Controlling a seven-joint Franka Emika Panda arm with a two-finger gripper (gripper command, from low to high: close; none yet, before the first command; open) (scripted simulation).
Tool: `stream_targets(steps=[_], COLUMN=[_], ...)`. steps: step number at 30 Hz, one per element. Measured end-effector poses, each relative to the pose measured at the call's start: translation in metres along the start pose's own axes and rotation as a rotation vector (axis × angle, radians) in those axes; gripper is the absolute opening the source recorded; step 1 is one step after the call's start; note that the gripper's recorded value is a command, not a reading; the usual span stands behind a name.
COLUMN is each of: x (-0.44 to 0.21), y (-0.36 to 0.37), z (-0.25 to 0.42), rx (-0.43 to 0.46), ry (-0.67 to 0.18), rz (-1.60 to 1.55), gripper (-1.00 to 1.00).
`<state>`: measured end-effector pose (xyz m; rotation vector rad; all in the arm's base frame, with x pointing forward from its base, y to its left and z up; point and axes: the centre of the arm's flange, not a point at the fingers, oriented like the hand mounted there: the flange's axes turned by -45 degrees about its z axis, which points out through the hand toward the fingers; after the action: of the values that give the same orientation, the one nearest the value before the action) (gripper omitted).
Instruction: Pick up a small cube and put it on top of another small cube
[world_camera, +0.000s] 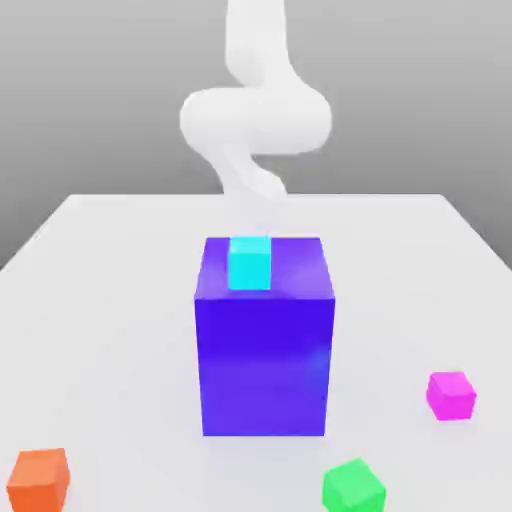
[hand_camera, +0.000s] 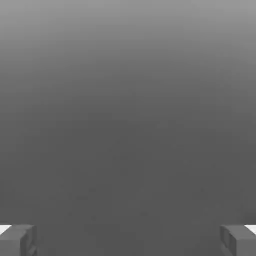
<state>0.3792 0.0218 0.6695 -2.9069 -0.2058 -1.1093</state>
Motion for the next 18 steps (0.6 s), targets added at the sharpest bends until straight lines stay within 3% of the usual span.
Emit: stream_targets(steps=[9,18], x=[-0.055,-0.187], y=[-0.107,-0.221], z=[0.175,0.289], rx=[0.245,0.445], ry=[-0.228,-0.416], rz=[-0.486,-1.0], gripper=[0.0,0.0])
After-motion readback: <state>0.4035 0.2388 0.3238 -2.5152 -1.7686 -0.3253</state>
